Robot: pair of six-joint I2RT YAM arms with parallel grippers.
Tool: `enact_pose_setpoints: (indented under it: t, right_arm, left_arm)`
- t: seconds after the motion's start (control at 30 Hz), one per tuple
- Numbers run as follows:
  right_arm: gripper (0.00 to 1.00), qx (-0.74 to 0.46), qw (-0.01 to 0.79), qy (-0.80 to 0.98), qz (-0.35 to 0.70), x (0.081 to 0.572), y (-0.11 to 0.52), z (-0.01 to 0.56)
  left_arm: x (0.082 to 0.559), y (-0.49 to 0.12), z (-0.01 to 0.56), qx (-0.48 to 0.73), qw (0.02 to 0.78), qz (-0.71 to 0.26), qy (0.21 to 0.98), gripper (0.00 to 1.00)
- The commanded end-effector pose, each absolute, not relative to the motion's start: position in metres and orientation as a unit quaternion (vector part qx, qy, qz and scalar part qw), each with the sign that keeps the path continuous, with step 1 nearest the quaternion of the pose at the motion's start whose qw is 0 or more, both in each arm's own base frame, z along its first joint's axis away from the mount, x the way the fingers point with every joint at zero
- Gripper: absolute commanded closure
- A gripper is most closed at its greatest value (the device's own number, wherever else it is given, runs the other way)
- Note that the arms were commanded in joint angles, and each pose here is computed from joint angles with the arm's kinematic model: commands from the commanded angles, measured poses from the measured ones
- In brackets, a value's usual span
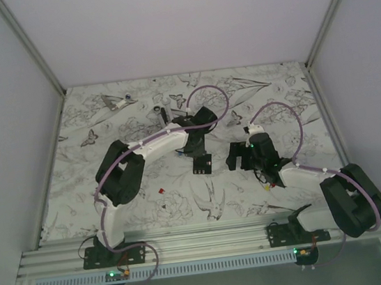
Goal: Snap on the fuse box
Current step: Install the fuse at the fuse box base.
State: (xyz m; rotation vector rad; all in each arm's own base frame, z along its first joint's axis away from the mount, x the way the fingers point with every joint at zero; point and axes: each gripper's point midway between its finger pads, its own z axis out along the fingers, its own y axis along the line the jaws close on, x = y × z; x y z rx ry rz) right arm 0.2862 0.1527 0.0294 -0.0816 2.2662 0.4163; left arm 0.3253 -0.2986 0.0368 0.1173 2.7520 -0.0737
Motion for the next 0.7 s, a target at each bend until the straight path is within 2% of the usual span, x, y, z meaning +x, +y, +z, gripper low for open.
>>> enact_pose_setpoints:
  t: [0.0,0.37,0.67]
  right_arm:
    - [0.0,-0.024,0.421,0.889,0.178,0.297,0.157,0.04]
    - [0.0,-0.025,0.421,0.889,0.18,0.296,0.158,0.04]
    - [0.0,-0.025,0.418,0.89,0.182,0.296,0.159,0.038]
  left_arm:
    - [0.3,-0.289,0.001,0.054,0.123,0.007,0.991,1.0]
    - [0.285,-0.274,-0.031,0.052,0.046,0.023,0.997,1.0]
    - [0.294,-0.278,-0.032,0.068,0.05,0.022,0.996,1.0]
